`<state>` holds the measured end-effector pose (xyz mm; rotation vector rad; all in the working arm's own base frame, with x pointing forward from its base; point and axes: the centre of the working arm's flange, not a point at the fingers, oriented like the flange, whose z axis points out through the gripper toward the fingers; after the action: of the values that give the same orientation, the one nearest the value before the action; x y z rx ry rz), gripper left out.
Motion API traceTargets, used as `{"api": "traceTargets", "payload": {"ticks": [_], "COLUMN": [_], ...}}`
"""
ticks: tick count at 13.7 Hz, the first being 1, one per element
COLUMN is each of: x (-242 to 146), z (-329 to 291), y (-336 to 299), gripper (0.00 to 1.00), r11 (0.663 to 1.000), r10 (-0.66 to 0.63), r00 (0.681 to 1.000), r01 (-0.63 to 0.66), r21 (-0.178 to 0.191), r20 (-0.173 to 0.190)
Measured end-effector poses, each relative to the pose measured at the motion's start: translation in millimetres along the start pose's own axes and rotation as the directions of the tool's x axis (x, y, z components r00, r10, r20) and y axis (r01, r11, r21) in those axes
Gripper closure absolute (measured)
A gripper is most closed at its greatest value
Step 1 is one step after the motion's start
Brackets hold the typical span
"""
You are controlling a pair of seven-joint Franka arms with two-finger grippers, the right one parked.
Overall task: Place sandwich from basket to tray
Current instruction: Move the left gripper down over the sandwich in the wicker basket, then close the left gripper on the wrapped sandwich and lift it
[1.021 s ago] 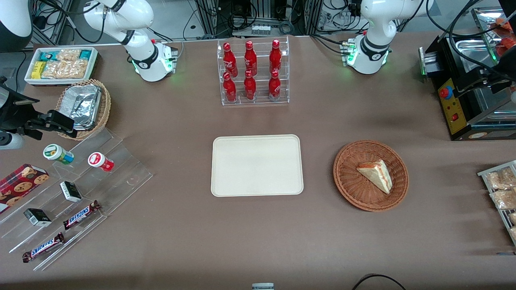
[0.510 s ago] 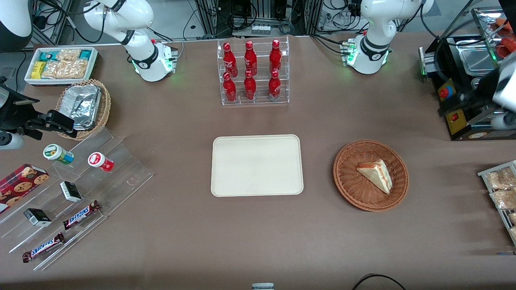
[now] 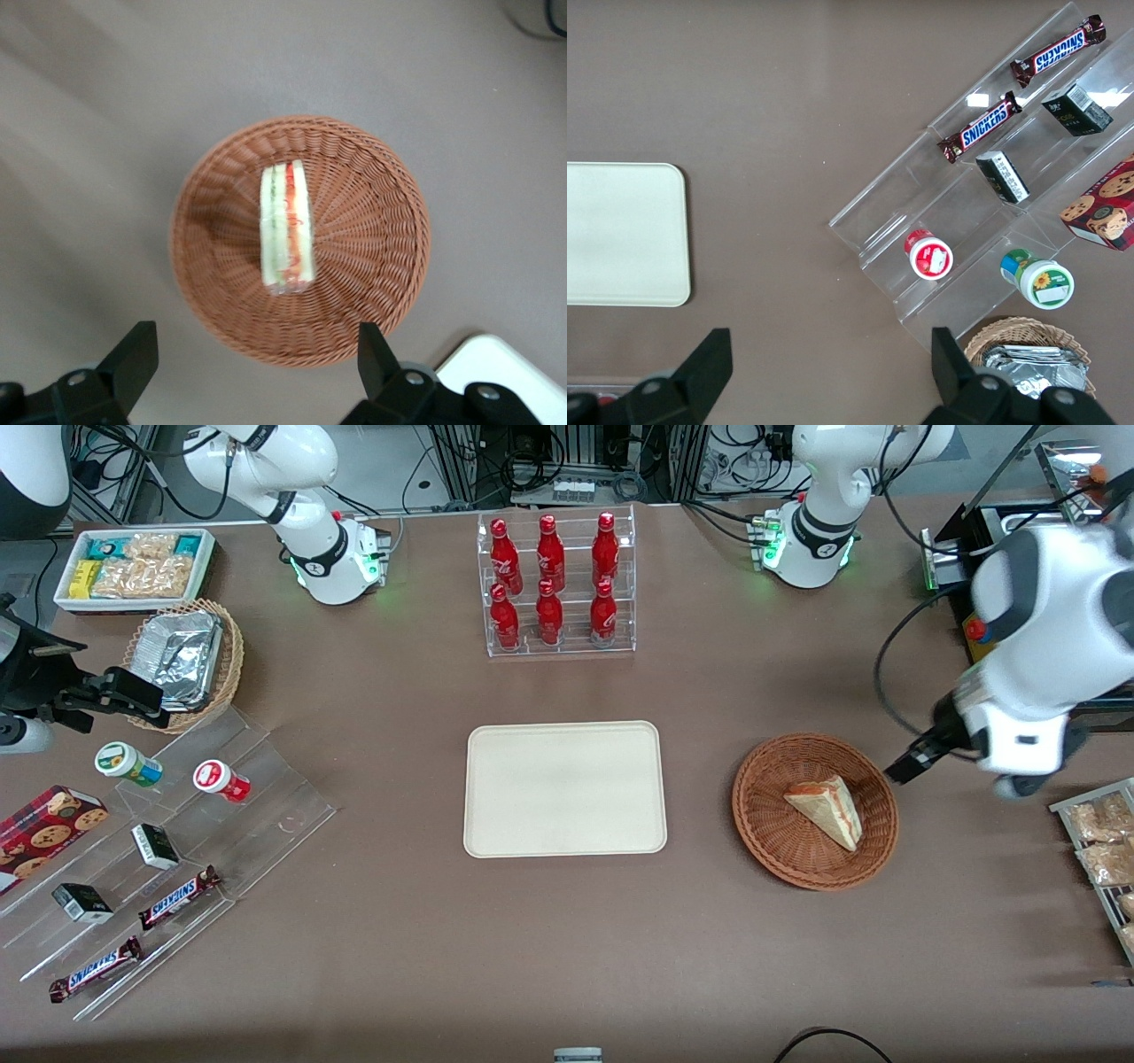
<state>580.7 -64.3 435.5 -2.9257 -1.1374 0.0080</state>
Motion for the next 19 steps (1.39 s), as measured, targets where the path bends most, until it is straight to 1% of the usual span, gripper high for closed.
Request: {"api": "traceTargets", "payload": {"ticks": [2, 4, 6, 7, 10, 12, 13, 14, 16, 18, 19], "x": [-5.5, -4.5, -6.0, -8.5, -15.8, -20.1, -22.3, -22.9, -22.0, -19.6, -18.4], "z": [36.0, 69.8, 100.7, 113.1, 135.2, 147.2, 157.3, 163.2, 166.6, 161.9, 157.5], "y": [16.4, 23.3, 20.4, 17.1, 10.2, 6.4, 4.6, 4.3, 5.6, 8.2, 9.4], "gripper": [0.0, 0.0, 0.0, 0.0, 0.0, 0.0, 0.02, 0.1, 0.36, 0.56, 0.66], "r11": [0.999, 0.997, 0.997, 0.998, 0.999, 0.999, 0.998, 0.998, 0.997, 0.997, 0.997], "r10": [-0.042, -0.048, -0.041, -0.039, -0.049, -0.053, -0.06, -0.066, -0.072, -0.073, -0.072], "r00": [0.999, 0.998, 0.998, 0.998, 0.996, 0.996, 0.995, 0.995, 0.994, 0.994, 0.994], "r01": [0.043, 0.05, 0.043, 0.041, 0.049, 0.052, 0.059, 0.065, 0.07, 0.07, 0.07], "r21": [0.032, 0.062, 0.066, 0.056, 0.009, -0.012, -0.022, -0.022, -0.026, -0.032, -0.024], "r20": [-0.023, -0.038, -0.042, -0.046, -0.07, -0.079, -0.081, -0.079, -0.079, -0.084, -0.083]}}
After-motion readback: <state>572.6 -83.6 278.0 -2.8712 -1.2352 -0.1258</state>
